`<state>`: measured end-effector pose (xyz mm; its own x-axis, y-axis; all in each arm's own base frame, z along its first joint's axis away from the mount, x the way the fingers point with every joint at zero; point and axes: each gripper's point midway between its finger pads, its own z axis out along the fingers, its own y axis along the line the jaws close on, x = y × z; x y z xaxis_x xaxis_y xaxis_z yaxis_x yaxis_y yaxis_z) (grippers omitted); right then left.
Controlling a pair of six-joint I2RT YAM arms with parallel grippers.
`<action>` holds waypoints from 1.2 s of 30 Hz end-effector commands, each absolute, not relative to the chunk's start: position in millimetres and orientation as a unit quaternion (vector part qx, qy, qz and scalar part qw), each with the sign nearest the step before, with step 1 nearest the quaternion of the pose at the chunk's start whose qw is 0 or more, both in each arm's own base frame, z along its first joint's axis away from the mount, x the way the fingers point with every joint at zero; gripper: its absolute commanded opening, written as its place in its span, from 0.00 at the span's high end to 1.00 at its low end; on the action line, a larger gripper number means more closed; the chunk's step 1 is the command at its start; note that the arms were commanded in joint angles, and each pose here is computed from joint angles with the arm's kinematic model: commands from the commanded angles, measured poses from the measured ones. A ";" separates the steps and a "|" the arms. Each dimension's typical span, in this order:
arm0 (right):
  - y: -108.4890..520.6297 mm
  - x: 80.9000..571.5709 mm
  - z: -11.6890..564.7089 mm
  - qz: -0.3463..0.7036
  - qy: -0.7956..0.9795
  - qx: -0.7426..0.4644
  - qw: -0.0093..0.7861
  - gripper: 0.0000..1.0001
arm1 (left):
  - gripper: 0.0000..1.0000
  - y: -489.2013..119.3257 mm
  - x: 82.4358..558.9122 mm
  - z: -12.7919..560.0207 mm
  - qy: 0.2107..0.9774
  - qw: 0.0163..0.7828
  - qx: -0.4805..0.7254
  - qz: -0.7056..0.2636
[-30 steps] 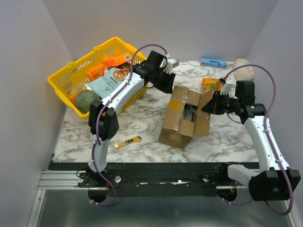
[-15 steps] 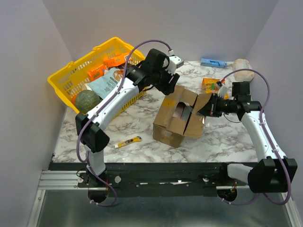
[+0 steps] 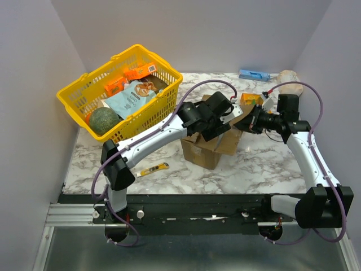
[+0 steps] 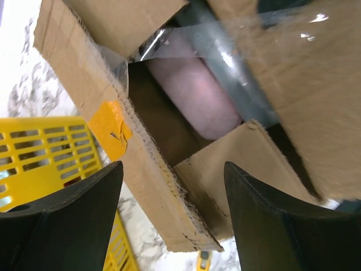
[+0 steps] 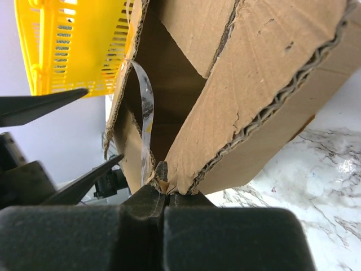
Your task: Unpack the express box
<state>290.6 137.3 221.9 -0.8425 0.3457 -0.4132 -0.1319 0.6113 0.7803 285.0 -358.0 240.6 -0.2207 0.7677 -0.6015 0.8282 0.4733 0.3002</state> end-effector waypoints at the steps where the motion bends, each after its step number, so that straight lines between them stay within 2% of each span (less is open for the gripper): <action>1: 138.2 298.5 238.0 0.452 0.836 0.052 0.307 1.00 | 0.19 -332.8 310.5 225.3 0.781 0.356 0.508 0.074; 7: 135.7 295.2 232.8 0.442 0.839 0.051 0.313 1.00 | 0.22 -331.0 330.5 214.8 0.775 0.354 0.509 0.123; 12: 131.8 293.3 231.3 0.425 0.842 0.037 0.329 1.00 | 0.27 -324.7 346.3 221.0 0.788 0.348 0.495 0.112; 15: 127.6 291.9 227.3 0.411 0.848 0.039 0.333 1.00 | 0.41 -317.9 349.5 231.7 0.788 0.347 0.499 0.098; 16: 126.8 291.4 226.8 0.409 0.849 0.038 0.333 0.99 | 0.50 -315.9 349.1 234.7 0.789 0.347 0.498 0.095; 19: 123.1 291.9 223.1 0.395 0.854 0.029 0.338 1.00 | 0.65 -309.7 350.2 244.9 0.793 0.353 0.491 0.076; 23: 117.3 289.4 212.0 0.373 0.863 0.020 0.339 1.00 | 0.76 -297.8 348.3 242.9 0.807 0.337 0.483 0.049; 24: 116.8 288.0 208.0 0.369 0.866 0.013 0.339 1.00 | 0.78 -294.4 349.8 239.6 0.815 0.329 0.475 0.030; 25: 116.2 286.9 206.1 0.365 0.867 0.008 0.339 1.00 | 0.86 -290.9 348.9 236.2 0.822 0.319 0.472 0.020; 27: 110.7 286.7 197.5 0.345 0.872 -0.002 0.347 0.99 | 0.95 -286.9 350.0 230.2 0.834 0.306 0.459 -0.007; 28: 107.2 287.8 194.6 0.334 0.875 -0.003 0.350 0.99 | 1.00 -288.8 345.5 225.8 0.840 0.286 0.456 -0.063; 30: 97.7 291.7 188.4 0.305 0.881 -0.014 0.362 1.00 | 1.00 -289.8 343.1 226.6 0.850 0.269 0.434 -0.132; 31: 95.0 294.1 190.0 0.295 0.881 -0.023 0.370 0.99 | 1.00 -295.0 336.5 230.2 0.846 0.249 0.421 -0.211; 32: 92.2 296.4 190.7 0.285 0.881 -0.031 0.376 0.99 | 1.00 -296.6 333.8 234.1 0.842 0.244 0.417 -0.239; 36: 72.9 319.8 208.2 0.224 0.878 -0.068 0.419 1.00 | 1.00 -311.0 301.1 258.2 0.786 0.199 0.420 -0.408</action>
<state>290.0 113.2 199.7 -0.7512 0.2019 -0.6285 -0.2824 0.7623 0.5824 368.0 -300.9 230.5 -0.4880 0.5730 -0.6584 0.8034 0.5897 -0.0822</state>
